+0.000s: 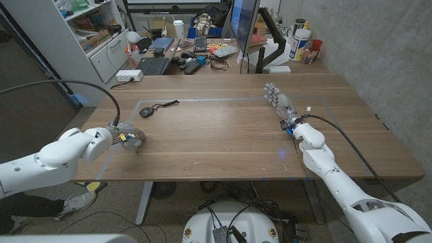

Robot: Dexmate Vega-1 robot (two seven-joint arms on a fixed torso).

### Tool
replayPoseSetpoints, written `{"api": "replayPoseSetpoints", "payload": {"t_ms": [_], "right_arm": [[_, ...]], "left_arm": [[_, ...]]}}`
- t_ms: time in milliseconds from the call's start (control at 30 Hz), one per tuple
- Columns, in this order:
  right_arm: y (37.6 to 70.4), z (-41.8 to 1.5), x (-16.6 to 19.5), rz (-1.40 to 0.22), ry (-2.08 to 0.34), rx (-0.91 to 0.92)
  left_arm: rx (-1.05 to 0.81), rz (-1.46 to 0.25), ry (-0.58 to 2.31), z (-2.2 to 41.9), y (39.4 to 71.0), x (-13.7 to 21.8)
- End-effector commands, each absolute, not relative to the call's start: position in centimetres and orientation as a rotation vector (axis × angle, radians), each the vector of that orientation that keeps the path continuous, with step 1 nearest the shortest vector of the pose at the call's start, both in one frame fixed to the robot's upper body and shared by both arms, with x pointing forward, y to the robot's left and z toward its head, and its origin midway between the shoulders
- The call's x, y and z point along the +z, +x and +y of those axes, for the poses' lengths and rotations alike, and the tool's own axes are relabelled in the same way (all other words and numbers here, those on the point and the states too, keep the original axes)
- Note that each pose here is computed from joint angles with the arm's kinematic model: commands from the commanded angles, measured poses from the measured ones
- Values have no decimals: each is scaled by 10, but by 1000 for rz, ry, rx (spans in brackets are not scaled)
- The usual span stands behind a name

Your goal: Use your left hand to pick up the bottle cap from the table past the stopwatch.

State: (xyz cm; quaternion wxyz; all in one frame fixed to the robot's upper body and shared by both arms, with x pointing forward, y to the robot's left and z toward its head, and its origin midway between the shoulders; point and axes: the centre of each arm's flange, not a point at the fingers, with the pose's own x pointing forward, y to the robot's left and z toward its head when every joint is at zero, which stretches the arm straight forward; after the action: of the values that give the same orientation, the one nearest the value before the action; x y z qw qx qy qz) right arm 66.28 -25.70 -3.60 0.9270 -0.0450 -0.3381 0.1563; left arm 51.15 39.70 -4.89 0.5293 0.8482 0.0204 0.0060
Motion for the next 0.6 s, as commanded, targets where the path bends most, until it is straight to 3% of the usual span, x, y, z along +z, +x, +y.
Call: {"api": "replayPoseSetpoints", "payload": {"t_ms": [33,600], "right_arm": [[662,-257,-31,-704,-91,306],[668,-250,-31,-699,-112,308]], "left_arm": [[27,1,2010,403,514,-60],[135,-180,2019,409,509,-62]]}}
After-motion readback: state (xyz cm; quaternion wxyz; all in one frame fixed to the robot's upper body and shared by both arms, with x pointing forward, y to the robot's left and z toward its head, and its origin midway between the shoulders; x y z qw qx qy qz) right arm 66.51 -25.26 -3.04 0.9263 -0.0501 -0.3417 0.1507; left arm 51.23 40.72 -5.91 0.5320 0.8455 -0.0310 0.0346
